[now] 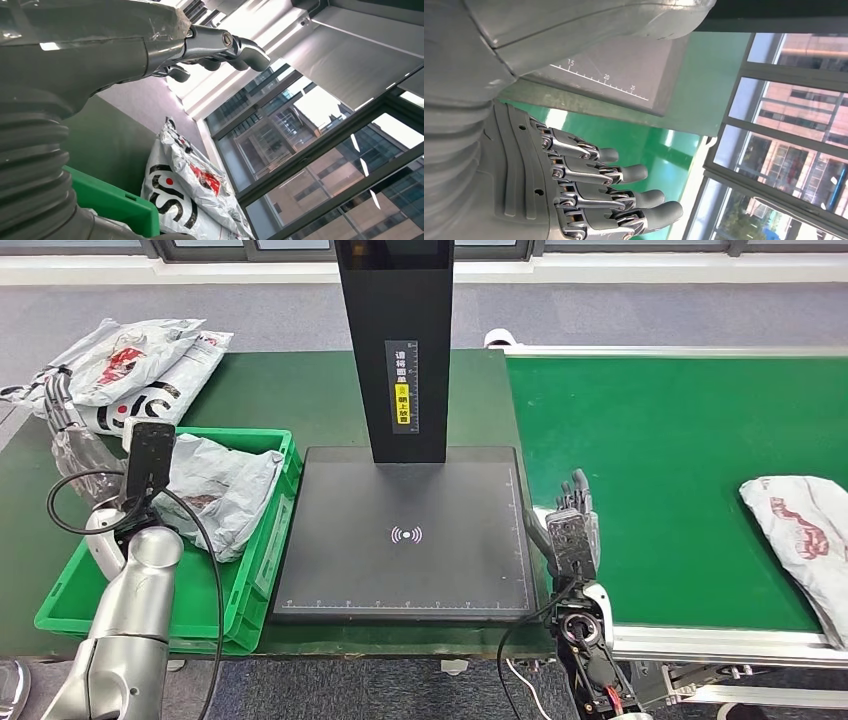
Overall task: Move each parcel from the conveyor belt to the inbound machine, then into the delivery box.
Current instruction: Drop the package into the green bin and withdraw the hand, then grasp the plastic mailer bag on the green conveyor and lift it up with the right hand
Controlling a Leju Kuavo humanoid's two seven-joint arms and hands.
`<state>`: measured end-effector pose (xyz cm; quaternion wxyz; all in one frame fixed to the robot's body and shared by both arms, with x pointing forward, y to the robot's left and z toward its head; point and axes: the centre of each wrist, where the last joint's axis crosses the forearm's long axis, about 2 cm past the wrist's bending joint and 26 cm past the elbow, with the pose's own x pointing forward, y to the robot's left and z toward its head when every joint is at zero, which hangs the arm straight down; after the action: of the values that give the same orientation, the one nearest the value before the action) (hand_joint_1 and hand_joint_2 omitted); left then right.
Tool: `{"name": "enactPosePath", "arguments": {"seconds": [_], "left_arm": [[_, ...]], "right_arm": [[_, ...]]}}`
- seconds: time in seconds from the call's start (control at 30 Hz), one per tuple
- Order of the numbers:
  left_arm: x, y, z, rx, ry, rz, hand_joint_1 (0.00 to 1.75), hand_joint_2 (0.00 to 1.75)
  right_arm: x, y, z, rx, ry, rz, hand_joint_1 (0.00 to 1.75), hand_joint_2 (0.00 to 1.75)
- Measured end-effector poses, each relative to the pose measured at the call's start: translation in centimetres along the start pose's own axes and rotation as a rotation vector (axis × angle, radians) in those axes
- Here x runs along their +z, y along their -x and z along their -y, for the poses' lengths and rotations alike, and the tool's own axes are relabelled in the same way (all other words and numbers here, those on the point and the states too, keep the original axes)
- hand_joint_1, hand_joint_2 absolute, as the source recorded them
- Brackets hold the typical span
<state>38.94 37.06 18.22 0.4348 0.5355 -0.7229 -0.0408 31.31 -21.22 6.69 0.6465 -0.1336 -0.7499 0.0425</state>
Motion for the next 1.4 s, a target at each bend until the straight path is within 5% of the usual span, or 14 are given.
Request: {"name": "enactPosePath", "arguments": {"seconds": [0.43, 0.67, 0.93, 1.17, 1.4], "left_arm": [[-0.1, -0.1, 0.0, 0.015, -0.003, -0.005, 0.00, 1.75], [0.4, -1.7, 1.9, 0.384, 0.212, -0.057, 0.00, 1.75], [8.1, -6.9, 6.7, 0.883, 0.468, 0.017, 0.00, 1.75], [13.7, -11.7, 9.9, 0.987, 0.705, 0.047, 0.00, 1.75], [15.6, -12.8, 11.2, 0.979, 0.795, 0.038, 0.00, 1.75]], "right_arm": [[0.0, 0.1, 0.0, 0.002, 0.002, -0.004, 0.00, 1.75], [-0.7, -0.3, 0.4, 0.055, 0.048, -0.005, 0.00, 1.75], [-3.7, -0.7, 1.3, 0.233, 0.079, 0.036, 0.00, 1.75], [-5.3, 0.5, 3.8, 0.573, 0.150, 0.070, 0.00, 1.75], [-5.1, 2.5, 7.0, 0.750, 0.171, -0.020, 0.00, 1.75]]}}
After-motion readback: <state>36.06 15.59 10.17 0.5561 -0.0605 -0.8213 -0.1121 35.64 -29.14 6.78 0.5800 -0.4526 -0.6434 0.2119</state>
